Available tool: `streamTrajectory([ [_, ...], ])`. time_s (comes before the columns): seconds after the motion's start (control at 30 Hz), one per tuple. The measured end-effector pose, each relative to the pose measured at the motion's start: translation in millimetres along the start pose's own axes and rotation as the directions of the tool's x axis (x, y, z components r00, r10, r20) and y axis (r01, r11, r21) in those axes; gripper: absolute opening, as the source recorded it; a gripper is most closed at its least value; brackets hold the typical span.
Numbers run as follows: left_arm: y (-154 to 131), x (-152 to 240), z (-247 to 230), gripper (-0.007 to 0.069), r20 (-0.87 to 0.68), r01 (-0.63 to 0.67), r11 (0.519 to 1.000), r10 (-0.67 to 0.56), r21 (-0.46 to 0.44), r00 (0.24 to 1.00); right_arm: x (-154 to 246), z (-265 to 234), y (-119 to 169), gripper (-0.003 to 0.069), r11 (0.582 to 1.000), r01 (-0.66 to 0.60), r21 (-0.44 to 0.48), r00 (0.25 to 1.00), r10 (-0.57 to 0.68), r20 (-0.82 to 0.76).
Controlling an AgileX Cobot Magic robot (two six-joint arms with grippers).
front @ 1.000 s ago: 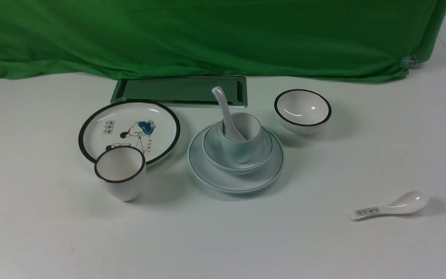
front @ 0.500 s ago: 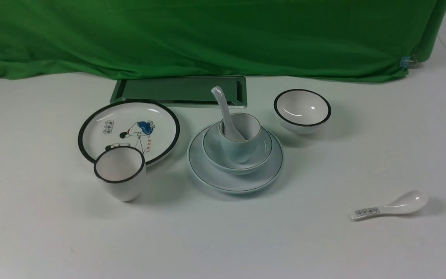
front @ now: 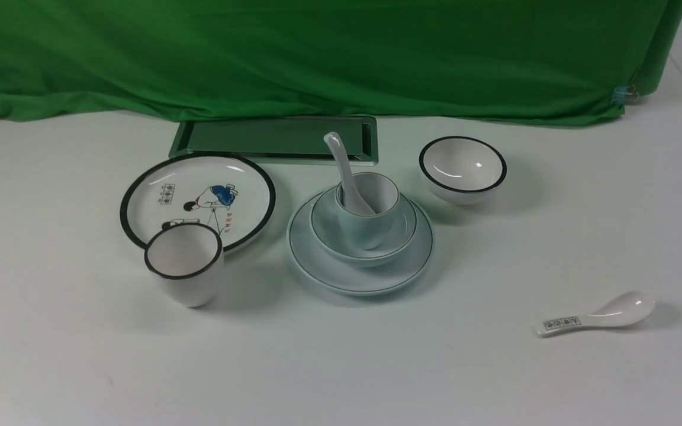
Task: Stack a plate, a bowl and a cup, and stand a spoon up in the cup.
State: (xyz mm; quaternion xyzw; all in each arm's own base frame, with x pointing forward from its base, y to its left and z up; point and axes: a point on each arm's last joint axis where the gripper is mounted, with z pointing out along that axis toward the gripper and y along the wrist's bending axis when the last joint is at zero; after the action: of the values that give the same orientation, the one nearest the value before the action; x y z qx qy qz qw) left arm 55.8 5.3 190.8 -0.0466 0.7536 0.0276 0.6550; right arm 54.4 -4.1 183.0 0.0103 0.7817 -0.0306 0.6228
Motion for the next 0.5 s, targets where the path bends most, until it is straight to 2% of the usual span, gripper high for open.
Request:
streamTrajectory([
  [0.5,0.0,0.0,0.0,-0.0030,0.000,-0.003,1.000,0.003,0.000,1.000,0.0,0.0,0.0,0.0198,1.000,0.000,0.000,1.000,0.000,0.000],
])
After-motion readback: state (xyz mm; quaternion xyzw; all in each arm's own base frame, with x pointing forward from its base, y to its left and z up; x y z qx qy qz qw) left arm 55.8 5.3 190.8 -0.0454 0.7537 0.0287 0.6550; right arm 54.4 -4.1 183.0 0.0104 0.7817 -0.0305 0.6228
